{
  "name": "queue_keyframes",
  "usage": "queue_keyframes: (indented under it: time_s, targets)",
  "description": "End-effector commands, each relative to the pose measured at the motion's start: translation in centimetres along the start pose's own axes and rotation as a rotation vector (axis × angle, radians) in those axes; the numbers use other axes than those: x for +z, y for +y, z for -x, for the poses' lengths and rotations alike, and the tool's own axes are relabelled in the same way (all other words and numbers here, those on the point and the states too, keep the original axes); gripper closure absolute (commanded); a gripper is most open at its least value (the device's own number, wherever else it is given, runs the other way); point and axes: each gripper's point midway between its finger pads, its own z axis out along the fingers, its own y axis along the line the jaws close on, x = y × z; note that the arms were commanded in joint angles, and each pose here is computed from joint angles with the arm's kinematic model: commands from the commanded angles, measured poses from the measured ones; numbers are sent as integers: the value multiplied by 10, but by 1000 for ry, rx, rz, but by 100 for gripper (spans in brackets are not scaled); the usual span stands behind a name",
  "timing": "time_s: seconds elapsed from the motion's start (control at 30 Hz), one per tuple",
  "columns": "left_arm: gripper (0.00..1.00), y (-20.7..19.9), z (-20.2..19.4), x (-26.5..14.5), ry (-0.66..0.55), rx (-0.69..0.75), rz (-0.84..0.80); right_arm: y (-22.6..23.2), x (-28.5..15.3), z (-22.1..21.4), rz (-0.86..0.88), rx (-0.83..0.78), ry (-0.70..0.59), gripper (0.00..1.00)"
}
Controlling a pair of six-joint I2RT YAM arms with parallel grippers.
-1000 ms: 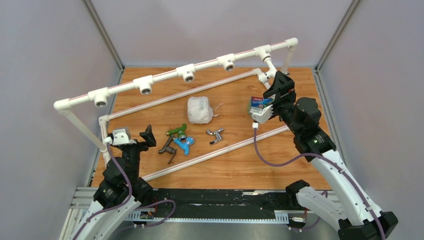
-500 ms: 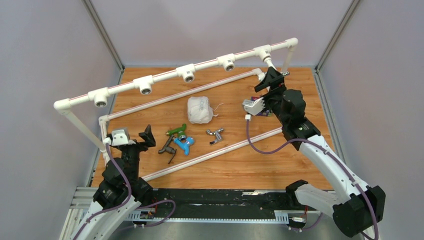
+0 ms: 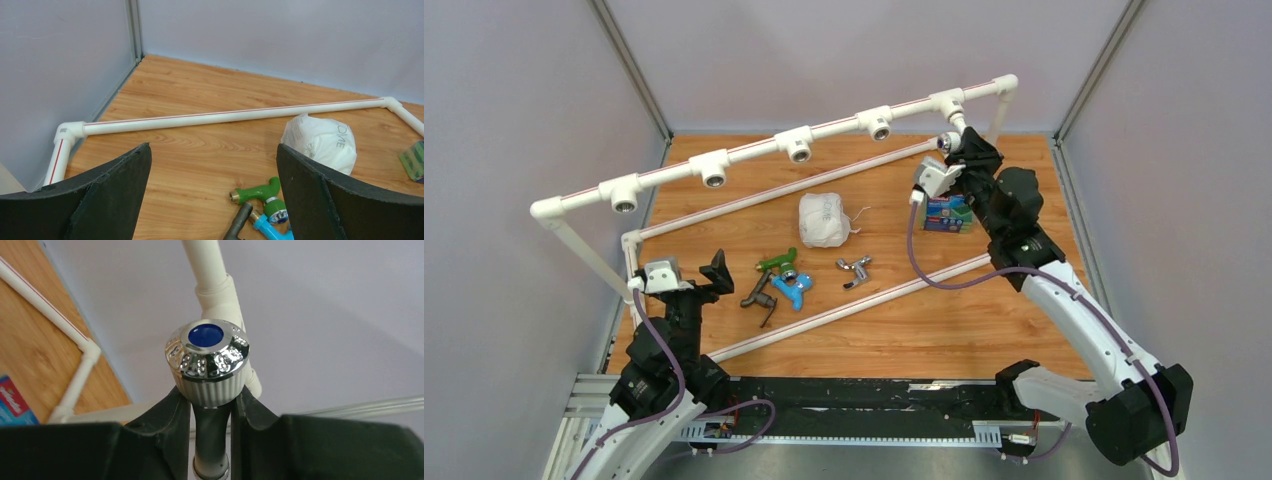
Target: Install the water faucets
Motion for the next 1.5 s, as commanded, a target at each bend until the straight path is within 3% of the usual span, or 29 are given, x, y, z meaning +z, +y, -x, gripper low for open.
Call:
queue_keyframes:
  time_s: [0.0,0.1,0.23,0.4,0.5,0.6,0.7,0.83,0.93,1.07,1.2,1.47]
  targets:
    - [0,2,11,-2,-25,-17,5,-36,4,38,-120,614,-179,85]
    - [0,3,12,-2,-27,-19,5,-48,2,52,-182,1038,-265,100]
    - [0,3,12,-2,-25,-20,6,-59,-6,36,-397,1768,-300,100]
    - [0,2,12,-2,-25,-20,-1,-38,-3,18,-523,2519,-294,100]
    - [0,2,12,-2,-24,-21,0,-23,-4,11,-571,2774,-320,100]
    - [0,2,11,-2,-24,-21,0,-19,-7,5,-608,2827,-354,98]
    - [0,2,12,-2,-25,-22,2,-21,-16,3,-613,2770,-409,78]
    - [0,3,12,-2,-27,-19,6,-31,-31,2,-614,2542,-408,40]
    - [0,3,12,-1,-31,-18,8,-35,-49,0,-621,2284,-398,20]
    - [0,3,12,-1,-31,-16,8,-44,-73,0,-597,1849,-340,4]
    - [0,1,10,0,-25,-9,2,-43,-84,10,-439,1303,-235,0]
    - [0,-6,5,4,0,20,-16,-45,-95,2,-264,449,-76,0]
